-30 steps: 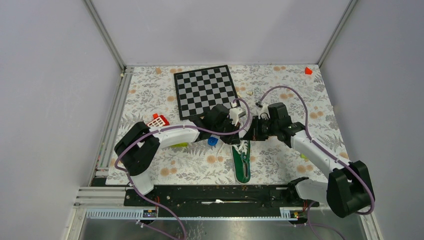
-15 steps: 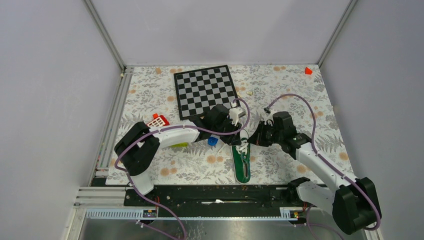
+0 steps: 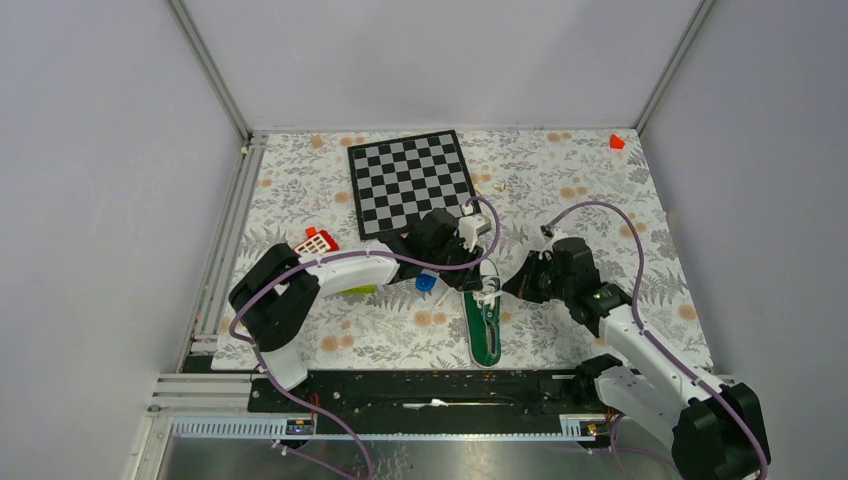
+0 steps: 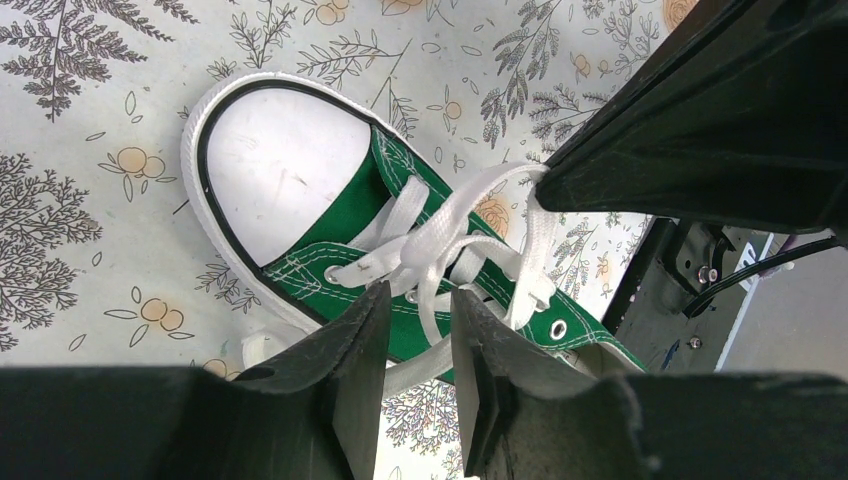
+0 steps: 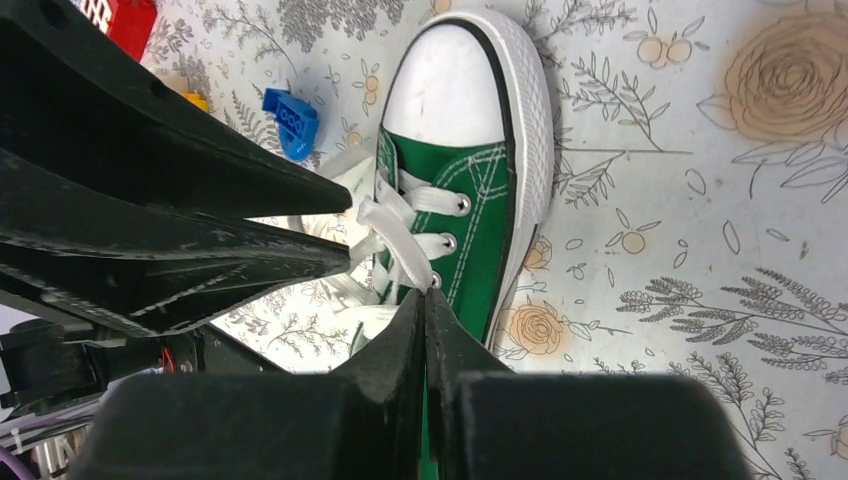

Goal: Tie the shoes
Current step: Cross the shoelace with the shoelace.

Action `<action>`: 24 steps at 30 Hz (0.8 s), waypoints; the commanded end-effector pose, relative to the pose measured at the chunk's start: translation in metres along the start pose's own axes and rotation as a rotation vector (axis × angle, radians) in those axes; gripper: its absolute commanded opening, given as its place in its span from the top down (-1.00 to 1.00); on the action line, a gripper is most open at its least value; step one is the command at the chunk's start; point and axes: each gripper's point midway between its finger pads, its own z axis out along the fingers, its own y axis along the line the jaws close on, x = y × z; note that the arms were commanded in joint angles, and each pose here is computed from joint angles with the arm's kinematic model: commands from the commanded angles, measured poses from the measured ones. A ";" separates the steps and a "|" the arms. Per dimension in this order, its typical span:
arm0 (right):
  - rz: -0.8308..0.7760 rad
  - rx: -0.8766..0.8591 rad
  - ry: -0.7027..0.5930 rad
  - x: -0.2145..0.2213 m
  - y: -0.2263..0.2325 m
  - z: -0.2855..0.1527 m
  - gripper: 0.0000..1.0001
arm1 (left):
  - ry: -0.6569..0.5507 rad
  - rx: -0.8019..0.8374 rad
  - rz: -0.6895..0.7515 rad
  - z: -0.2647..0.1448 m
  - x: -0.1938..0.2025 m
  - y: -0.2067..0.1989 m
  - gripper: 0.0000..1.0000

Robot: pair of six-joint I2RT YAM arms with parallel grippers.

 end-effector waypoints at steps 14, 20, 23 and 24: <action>0.151 -0.012 -0.052 0.031 -0.019 -0.007 1.00 | -0.043 0.020 -0.004 -0.007 -0.011 -0.005 0.33; 0.177 -0.066 0.009 0.047 -0.012 -0.010 1.00 | -0.030 0.044 -0.012 -0.003 -0.010 -0.008 0.33; 0.206 -0.073 -0.043 0.051 -0.017 -0.015 1.00 | -0.022 0.039 -0.022 -0.002 -0.010 -0.008 0.33; 0.217 -0.071 -0.060 0.052 -0.019 -0.016 1.00 | -0.021 0.040 -0.025 -0.001 -0.010 -0.007 0.33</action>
